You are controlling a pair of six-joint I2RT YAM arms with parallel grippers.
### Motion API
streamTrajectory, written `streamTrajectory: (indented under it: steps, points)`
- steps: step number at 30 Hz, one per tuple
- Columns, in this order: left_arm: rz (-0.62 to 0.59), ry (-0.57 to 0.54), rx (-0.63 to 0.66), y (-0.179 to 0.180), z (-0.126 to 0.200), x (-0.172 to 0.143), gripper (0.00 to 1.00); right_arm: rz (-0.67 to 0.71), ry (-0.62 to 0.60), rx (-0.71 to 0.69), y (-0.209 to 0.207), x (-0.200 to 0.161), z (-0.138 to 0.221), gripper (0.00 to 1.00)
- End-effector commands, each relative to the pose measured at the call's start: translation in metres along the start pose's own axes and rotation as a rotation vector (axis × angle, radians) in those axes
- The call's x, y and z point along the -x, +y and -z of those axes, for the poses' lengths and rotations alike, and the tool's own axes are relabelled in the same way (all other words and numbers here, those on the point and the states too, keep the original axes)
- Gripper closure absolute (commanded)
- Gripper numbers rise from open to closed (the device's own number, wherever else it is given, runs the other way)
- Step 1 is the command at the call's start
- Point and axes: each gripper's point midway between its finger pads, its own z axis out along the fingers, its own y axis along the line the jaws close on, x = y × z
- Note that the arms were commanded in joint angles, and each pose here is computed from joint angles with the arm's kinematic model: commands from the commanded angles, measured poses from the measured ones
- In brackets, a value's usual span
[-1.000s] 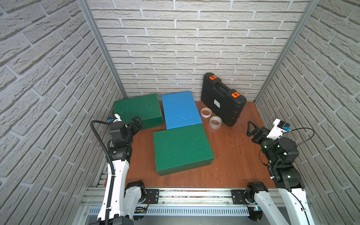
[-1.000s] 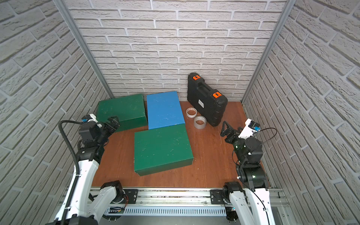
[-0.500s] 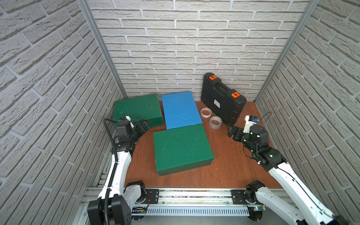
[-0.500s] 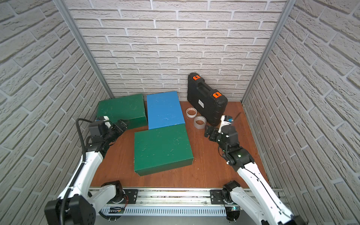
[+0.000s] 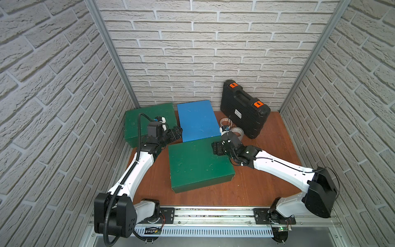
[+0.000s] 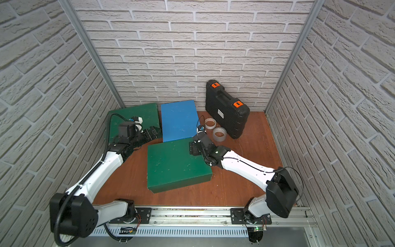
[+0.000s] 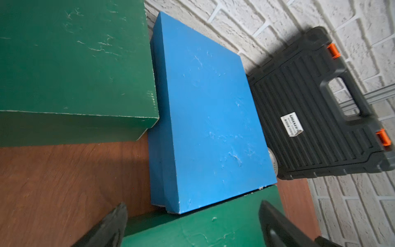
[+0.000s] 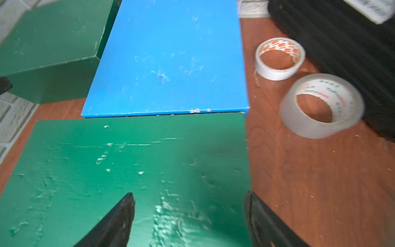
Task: Stack the shoeboxes
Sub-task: Adjust the shoebox at the center of the board.
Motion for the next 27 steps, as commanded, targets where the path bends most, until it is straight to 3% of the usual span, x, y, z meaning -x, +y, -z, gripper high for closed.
streamTrajectory:
  steps: [1,5,14,20,27]
  points:
    - [-0.085,-0.045,0.004,-0.012,0.002,0.03,0.04,0.074,-0.075,0.073,0.052,0.026,0.005,0.27]
    - [-0.069,-0.055,0.036,-0.003,0.0,0.05,0.05,0.15,-0.024,0.166,0.119,0.019,-0.018,0.48]
    - [0.159,-0.156,0.136,0.069,0.045,0.048,0.04,0.26,0.042,0.287,0.222,0.001,-0.085,0.65]
    - [0.173,-0.219,0.169,0.082,0.077,0.041,0.02,0.263,0.045,0.244,0.23,-0.004,-0.118,0.67]
    - [0.16,-0.243,0.158,0.077,0.09,0.037,0.02,0.187,0.049,0.134,0.199,0.008,-0.14,0.69]
